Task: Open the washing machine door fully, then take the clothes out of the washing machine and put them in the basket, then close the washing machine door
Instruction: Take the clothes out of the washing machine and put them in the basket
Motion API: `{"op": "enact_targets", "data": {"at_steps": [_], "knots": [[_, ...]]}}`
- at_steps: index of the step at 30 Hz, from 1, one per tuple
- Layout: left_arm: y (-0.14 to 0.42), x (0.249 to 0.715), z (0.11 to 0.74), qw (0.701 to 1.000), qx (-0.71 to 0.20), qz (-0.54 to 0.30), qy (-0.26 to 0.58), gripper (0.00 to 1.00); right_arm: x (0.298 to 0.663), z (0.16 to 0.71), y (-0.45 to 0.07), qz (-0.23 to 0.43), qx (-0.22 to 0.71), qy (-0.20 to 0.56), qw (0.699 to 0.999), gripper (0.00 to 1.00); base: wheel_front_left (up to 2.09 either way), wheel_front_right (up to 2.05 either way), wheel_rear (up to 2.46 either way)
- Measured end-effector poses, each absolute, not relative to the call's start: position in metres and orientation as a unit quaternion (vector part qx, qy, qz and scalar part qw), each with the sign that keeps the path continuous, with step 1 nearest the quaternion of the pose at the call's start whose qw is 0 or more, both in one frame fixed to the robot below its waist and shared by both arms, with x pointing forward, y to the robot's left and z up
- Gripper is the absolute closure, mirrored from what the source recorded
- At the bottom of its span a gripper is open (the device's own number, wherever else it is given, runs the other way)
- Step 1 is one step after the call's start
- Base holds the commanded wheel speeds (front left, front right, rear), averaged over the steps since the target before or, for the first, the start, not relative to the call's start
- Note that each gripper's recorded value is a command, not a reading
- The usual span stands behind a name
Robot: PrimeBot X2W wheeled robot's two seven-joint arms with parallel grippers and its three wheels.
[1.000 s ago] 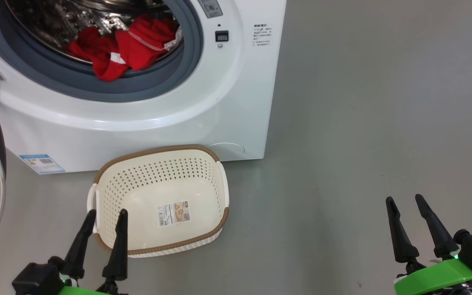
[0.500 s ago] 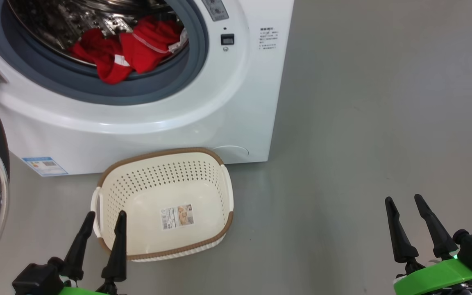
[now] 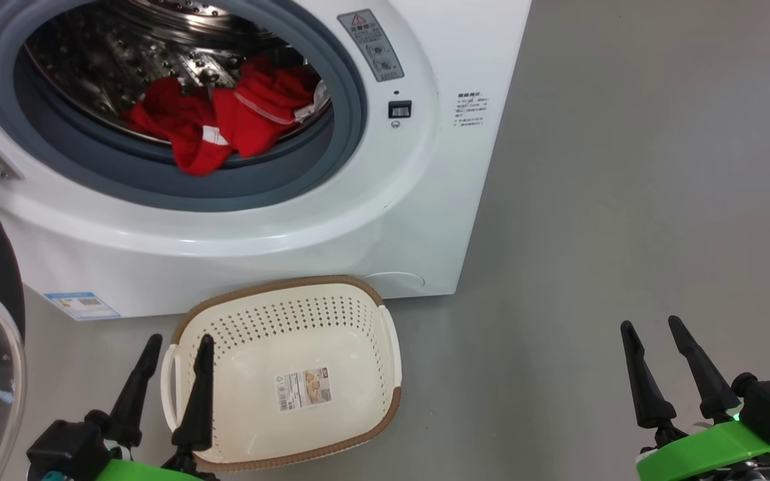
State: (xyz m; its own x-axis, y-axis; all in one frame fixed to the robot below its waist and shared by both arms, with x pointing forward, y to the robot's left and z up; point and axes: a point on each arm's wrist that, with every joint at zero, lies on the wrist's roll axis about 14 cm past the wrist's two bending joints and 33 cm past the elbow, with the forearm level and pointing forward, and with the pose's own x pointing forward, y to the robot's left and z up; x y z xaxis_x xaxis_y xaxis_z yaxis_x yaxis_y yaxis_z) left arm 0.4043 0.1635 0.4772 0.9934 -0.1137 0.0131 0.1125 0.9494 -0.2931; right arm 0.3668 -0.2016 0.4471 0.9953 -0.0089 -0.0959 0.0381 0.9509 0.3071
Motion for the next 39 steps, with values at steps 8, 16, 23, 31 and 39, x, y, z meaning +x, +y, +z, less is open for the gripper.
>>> {"op": "enact_targets", "data": {"at_steps": [8,16,23,31,39], "knots": [[0.159,0.405,0.473,0.987,-0.149,-0.063,0.008,0.00,0.368,0.445,-0.202,-0.013,0.156,0.050,0.986,0.00,0.07,-0.07,0.00],[0.153,0.414,0.462,0.987,-0.143,-0.068,0.023,0.00,0.369,0.437,-0.204,-0.018,0.156,0.062,0.986,0.00,0.00,0.00,0.00],[0.141,0.460,0.465,0.989,-0.128,-0.077,0.012,0.00,0.386,0.436,-0.203,-0.017,0.156,0.058,0.986,0.00,0.00,0.00,0.00],[0.122,0.534,0.473,0.990,-0.105,-0.089,-0.006,0.00,0.408,0.426,-0.203,-0.024,0.162,0.062,0.985,0.00,0.00,0.00,0.00],[0.100,0.598,0.460,0.989,-0.110,-0.101,0.006,0.00,0.425,0.409,-0.207,-0.037,0.170,0.074,0.982,0.00,0.00,0.00,0.00]]}}
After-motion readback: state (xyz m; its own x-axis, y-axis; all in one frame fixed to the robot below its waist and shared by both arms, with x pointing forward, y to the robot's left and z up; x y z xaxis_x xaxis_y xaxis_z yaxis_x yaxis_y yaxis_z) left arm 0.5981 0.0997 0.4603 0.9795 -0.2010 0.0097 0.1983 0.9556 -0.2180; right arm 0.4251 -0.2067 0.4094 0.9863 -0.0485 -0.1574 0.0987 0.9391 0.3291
